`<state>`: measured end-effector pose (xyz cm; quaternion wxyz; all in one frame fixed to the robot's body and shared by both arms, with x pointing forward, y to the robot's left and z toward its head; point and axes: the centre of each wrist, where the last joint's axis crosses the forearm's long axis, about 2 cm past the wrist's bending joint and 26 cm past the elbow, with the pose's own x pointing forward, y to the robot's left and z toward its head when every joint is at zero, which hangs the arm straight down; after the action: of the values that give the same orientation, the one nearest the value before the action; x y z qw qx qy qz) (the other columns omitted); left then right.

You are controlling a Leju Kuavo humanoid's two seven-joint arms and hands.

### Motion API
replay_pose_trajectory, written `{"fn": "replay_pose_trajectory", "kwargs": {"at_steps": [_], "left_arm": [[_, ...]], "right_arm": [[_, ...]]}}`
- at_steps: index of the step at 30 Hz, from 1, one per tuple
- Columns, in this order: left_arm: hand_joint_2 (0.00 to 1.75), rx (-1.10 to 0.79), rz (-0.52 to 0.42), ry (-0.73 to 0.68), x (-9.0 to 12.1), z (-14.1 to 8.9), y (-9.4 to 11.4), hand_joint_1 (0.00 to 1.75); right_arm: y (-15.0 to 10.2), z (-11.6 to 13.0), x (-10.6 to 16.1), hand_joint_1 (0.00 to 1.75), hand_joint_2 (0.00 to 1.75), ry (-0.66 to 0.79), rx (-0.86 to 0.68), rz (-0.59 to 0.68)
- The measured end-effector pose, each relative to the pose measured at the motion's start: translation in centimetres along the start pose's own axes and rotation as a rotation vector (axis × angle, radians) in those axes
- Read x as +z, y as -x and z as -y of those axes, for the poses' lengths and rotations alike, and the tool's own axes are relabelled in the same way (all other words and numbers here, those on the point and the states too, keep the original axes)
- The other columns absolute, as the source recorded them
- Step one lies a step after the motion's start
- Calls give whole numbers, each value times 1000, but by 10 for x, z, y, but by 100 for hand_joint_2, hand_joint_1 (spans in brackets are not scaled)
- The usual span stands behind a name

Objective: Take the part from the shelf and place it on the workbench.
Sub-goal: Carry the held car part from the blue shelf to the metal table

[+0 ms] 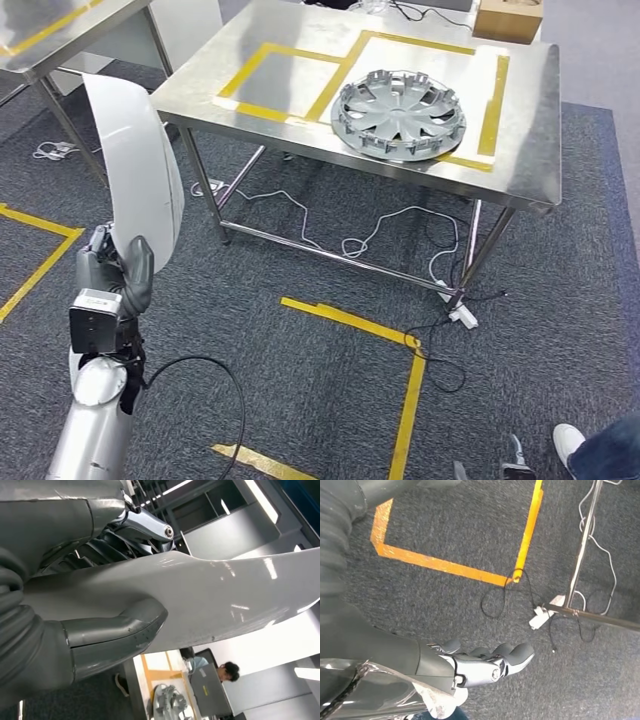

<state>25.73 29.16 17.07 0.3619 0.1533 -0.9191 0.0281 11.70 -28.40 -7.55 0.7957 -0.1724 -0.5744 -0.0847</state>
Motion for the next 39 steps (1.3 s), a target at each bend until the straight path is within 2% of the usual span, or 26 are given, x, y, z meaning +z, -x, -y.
{"fn": "replay_pose_trajectory", "kwargs": {"at_steps": [9,19,39], "left_arm": [[175,13,6,5,-6,8,-1,175],[175,43,28,16,-24,28,-1,175],[175,52,22,36,-27,38,3,175]], "right_arm": [[4,6,5,0,175,6,3,-13],[3,11,1,0,175,20,5,-2],[3,14,0,0,175,32,3,-1]]}}
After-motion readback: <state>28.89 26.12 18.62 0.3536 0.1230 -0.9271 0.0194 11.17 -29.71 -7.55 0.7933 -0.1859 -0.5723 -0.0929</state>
